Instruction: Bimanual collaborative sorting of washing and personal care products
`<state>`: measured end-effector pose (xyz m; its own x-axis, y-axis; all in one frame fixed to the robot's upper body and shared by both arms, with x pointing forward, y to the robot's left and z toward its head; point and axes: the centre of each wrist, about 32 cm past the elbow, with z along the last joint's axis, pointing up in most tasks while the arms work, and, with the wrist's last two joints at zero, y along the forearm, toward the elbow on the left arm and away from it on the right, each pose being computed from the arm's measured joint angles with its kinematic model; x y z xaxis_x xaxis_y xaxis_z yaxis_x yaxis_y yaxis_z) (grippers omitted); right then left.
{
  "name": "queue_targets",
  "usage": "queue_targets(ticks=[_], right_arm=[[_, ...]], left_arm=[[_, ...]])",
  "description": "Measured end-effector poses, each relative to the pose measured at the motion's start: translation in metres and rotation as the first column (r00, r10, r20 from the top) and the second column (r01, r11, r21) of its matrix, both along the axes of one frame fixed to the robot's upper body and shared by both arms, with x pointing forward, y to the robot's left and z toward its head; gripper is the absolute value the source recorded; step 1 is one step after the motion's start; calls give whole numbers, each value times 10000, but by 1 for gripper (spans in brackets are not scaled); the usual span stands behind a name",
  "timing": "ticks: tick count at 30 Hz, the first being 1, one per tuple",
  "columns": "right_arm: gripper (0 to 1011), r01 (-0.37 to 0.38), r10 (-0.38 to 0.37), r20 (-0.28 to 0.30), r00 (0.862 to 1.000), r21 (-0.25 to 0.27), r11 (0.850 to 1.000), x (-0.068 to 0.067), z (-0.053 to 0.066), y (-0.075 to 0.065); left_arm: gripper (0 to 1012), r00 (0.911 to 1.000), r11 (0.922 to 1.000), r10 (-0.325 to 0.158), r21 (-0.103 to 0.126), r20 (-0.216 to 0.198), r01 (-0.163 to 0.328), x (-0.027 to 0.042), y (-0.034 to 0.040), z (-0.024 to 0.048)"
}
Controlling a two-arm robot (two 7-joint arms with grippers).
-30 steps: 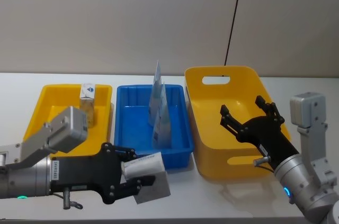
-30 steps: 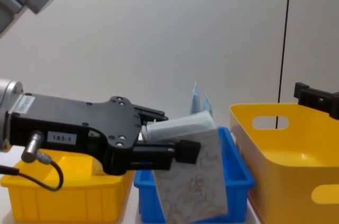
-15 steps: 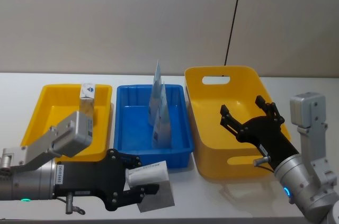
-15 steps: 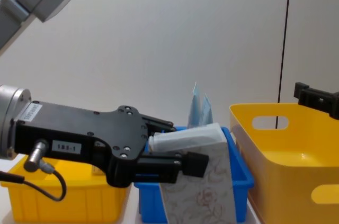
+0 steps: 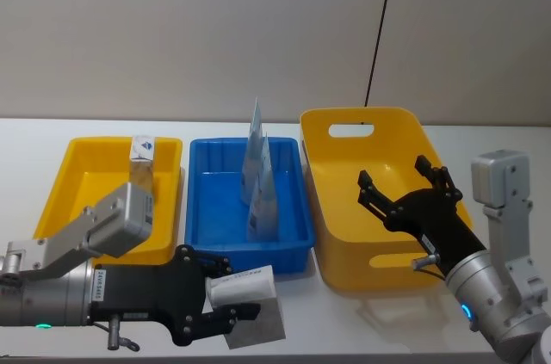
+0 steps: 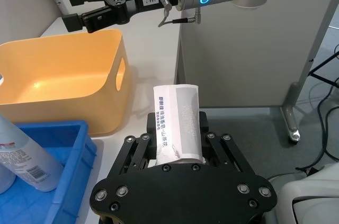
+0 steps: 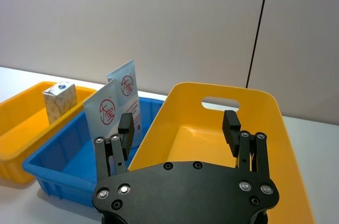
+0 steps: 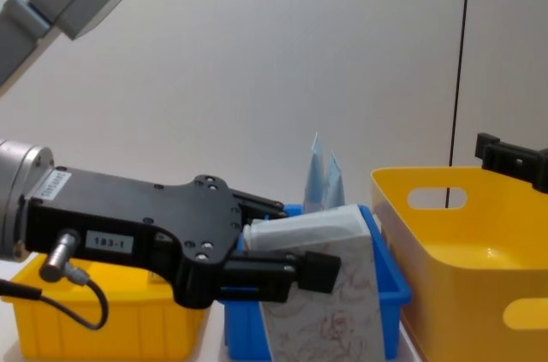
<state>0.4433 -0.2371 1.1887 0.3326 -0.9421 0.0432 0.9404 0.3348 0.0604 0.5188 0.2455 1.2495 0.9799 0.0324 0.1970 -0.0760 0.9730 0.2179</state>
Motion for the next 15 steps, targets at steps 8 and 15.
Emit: queue_targets(ticks=[8, 15], right_arm=[[1003, 0, 0, 0, 10000, 0, 10000, 0, 0, 0], [1003, -7, 7, 1, 10000, 0, 10000, 0, 0, -1]], left_arm=[[363, 10000, 10000, -31, 2, -17, 31, 1, -3, -2], [363, 10000, 10000, -40, 6, -25, 41, 2, -4, -4]])
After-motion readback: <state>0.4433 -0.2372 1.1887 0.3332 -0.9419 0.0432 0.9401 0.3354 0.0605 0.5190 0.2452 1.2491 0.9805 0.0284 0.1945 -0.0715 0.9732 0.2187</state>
